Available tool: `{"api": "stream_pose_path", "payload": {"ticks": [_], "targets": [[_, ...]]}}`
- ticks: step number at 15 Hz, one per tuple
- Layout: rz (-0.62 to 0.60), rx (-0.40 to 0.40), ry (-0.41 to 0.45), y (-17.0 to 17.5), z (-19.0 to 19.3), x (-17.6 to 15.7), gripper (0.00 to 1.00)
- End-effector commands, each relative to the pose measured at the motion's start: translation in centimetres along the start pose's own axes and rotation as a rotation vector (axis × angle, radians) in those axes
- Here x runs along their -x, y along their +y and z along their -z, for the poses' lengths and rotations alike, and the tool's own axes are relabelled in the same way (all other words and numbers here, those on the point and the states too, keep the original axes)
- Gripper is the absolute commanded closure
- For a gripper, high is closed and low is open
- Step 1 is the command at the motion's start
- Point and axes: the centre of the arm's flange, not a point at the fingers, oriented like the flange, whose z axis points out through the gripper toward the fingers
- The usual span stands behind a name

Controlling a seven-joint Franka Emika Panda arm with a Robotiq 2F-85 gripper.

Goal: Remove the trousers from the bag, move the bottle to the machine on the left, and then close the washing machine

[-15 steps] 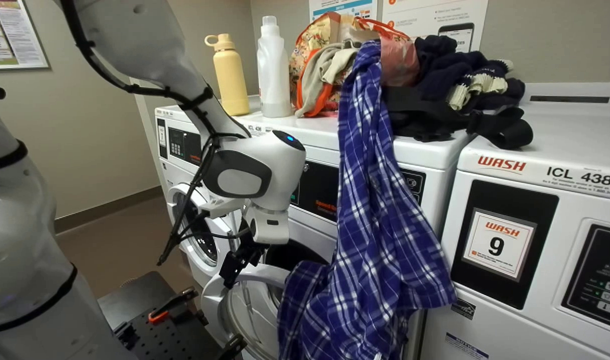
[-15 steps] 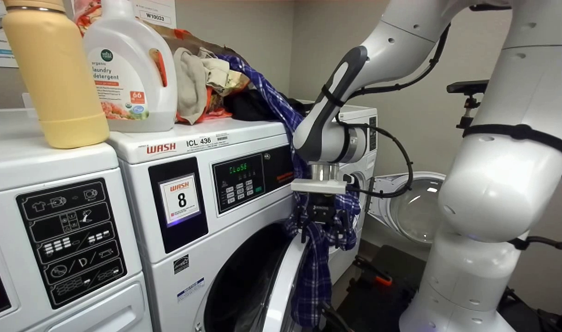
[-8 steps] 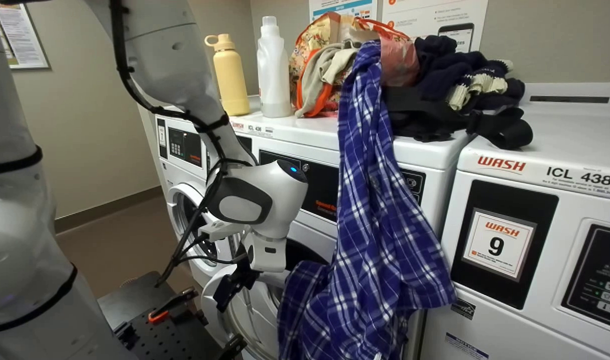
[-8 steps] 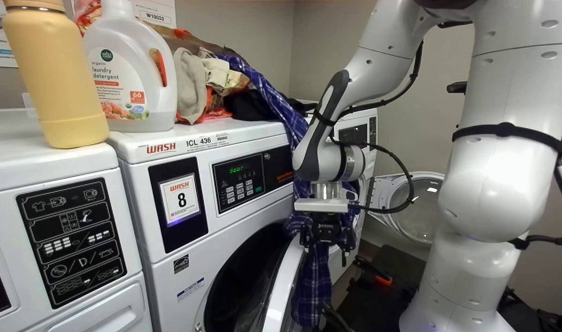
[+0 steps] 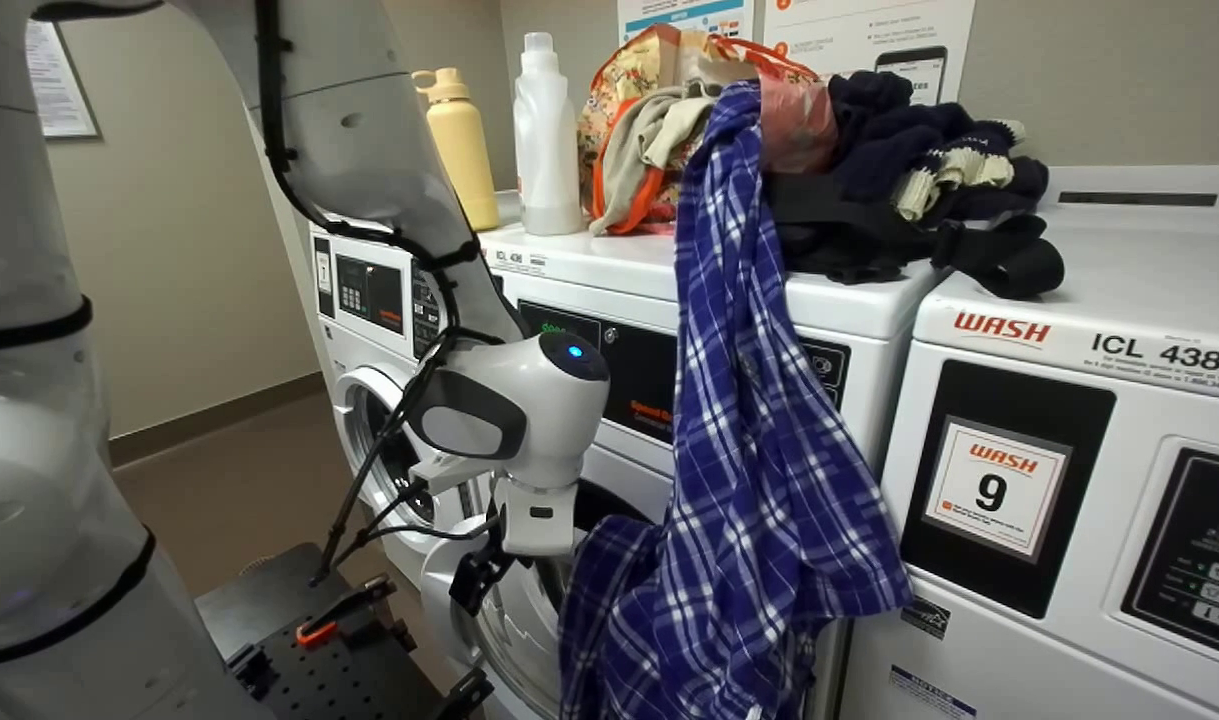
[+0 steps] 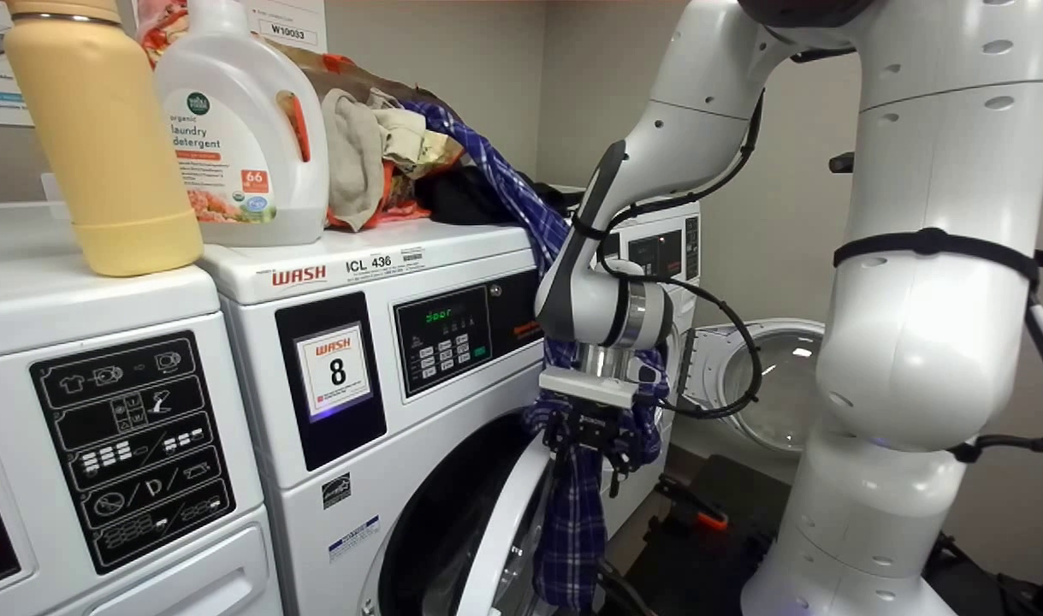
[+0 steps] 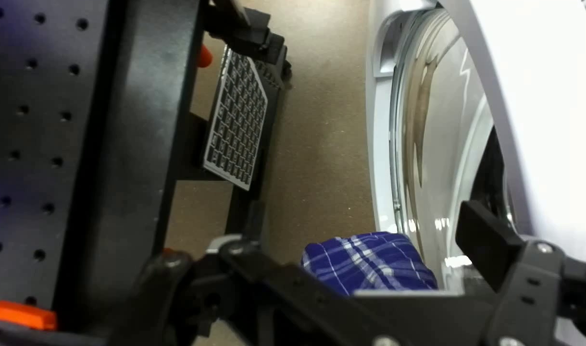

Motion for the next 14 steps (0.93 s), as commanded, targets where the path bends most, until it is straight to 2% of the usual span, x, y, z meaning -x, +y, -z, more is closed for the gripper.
{"api": "stream_pose_path", "payload": {"ticks": [1,7,13,14], "targets": [[0.001,-0.090,-0.002,0.4,-1.0,1.8,0.00],[0.026,-0.211,-0.048,-3.0,-0.9,4.5,0.00],[0.073,-0.312,-0.007,-6.7,-0.2,6.3,0.00],[0.084,-0.307,0.021,-7.3,-0.3,6.6,0.00]]}}
